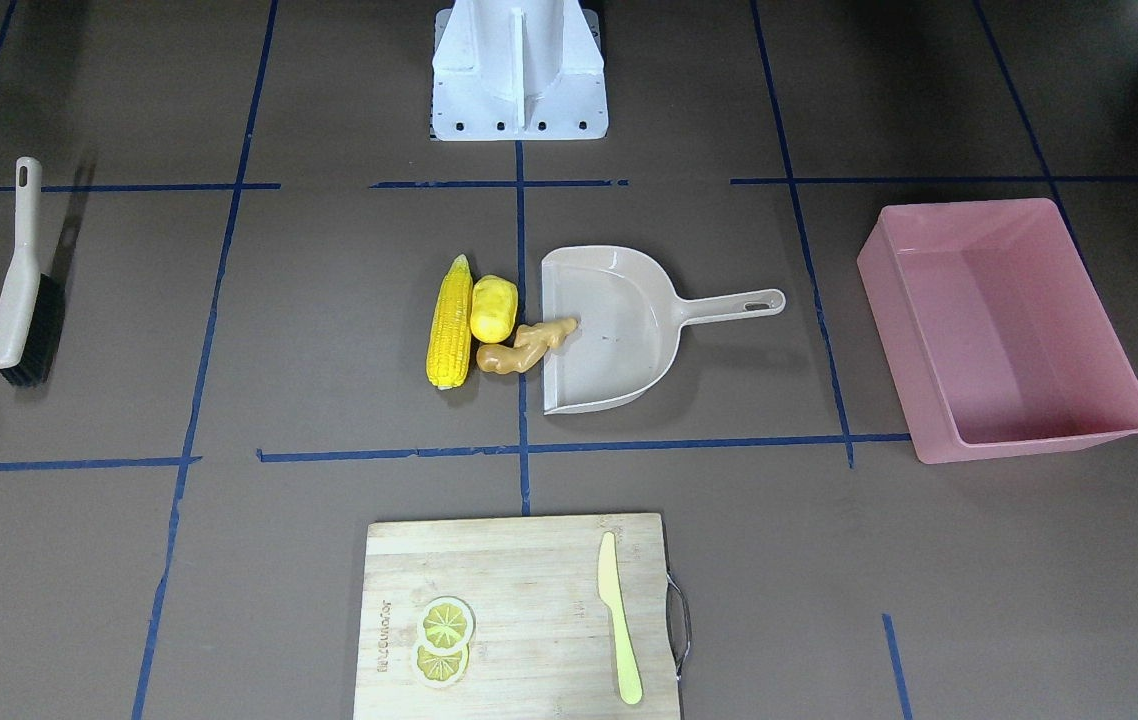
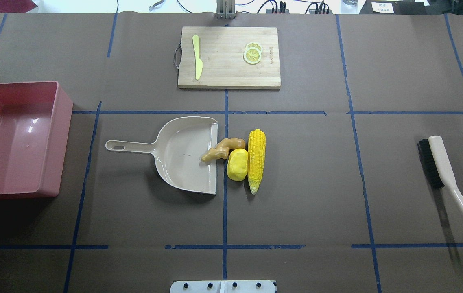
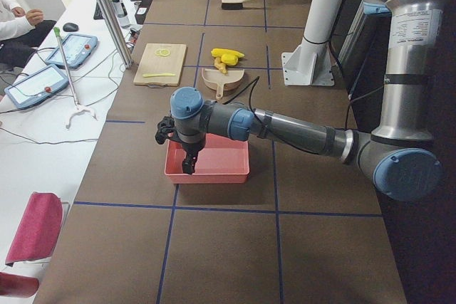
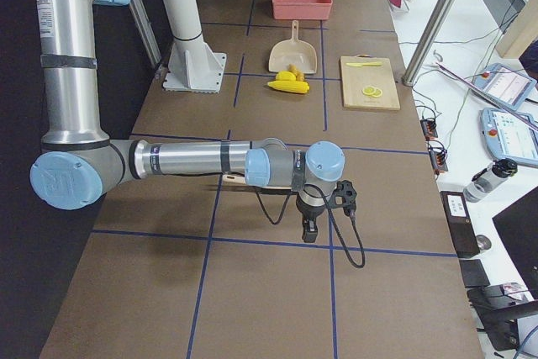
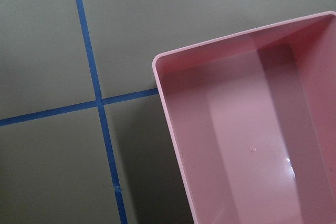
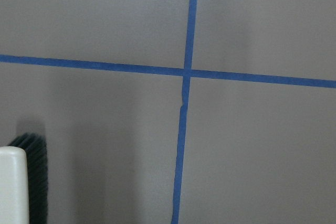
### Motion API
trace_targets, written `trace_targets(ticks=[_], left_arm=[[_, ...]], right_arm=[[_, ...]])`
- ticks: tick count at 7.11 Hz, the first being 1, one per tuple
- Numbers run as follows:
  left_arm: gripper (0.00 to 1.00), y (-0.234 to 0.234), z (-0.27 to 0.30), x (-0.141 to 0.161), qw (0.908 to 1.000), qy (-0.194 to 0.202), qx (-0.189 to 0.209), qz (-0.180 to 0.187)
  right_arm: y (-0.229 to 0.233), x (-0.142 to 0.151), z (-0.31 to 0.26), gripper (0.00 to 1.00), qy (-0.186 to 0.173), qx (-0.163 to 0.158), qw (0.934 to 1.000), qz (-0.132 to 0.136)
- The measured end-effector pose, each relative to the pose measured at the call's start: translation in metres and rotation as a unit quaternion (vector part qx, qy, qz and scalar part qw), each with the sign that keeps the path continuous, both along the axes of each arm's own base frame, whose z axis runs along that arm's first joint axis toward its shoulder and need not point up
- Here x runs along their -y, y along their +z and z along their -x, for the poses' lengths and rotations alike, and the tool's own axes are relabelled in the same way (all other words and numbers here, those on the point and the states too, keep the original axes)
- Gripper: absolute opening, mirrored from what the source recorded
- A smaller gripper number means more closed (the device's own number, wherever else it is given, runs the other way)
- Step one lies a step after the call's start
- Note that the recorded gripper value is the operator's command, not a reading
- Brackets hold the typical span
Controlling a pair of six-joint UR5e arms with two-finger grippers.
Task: Sweep and dump trash into bin
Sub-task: 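Move the left gripper toward the dustpan and the right toward the brush, then grasp the dustpan handle with the left gripper while the right grasps the brush handle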
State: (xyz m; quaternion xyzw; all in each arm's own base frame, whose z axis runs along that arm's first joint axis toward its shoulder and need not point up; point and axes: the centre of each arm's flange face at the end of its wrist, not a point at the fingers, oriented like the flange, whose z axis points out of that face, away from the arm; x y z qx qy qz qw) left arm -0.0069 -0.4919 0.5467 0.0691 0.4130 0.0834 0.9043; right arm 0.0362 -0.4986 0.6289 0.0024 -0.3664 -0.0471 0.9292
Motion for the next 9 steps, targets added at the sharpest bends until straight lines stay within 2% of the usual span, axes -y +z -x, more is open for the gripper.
trace_targets(ticks=[2, 4, 6, 7, 9], left_arm=[[1.0, -0.017, -0.01, 0.006, 0.9997, 0.011, -0.003, -0.021], [1.0, -0.06, -0.046, 0.021, 0.9968, 0.044, -0.01, -0.066], [1.0, -0.103, -0.092, 0.032, 0.9895, 0.082, -0.024, -0.117], [1.0, -0.124, -0.114, 0.038, 0.9857, 0.095, -0.031, -0.135], [1.0, -0.146, -0.14, 0.042, 0.9825, 0.108, -0.04, -0.146]], right_arm=[[-0.006, 0.0, 0.01, 1.0, -0.008, 0.003, 0.9999, -0.01], [-0.023, -0.019, 0.04, 1.0, -0.013, 0.007, 0.9997, -0.019], [-0.059, -0.076, 0.096, 1.0, 0.01, 0.013, 0.9999, 0.005], [-0.063, -0.107, 0.117, 1.0, 0.015, 0.022, 0.9996, 0.006], [-0.059, -0.156, 0.149, 1.0, 0.031, 0.042, 0.9984, 0.024]])
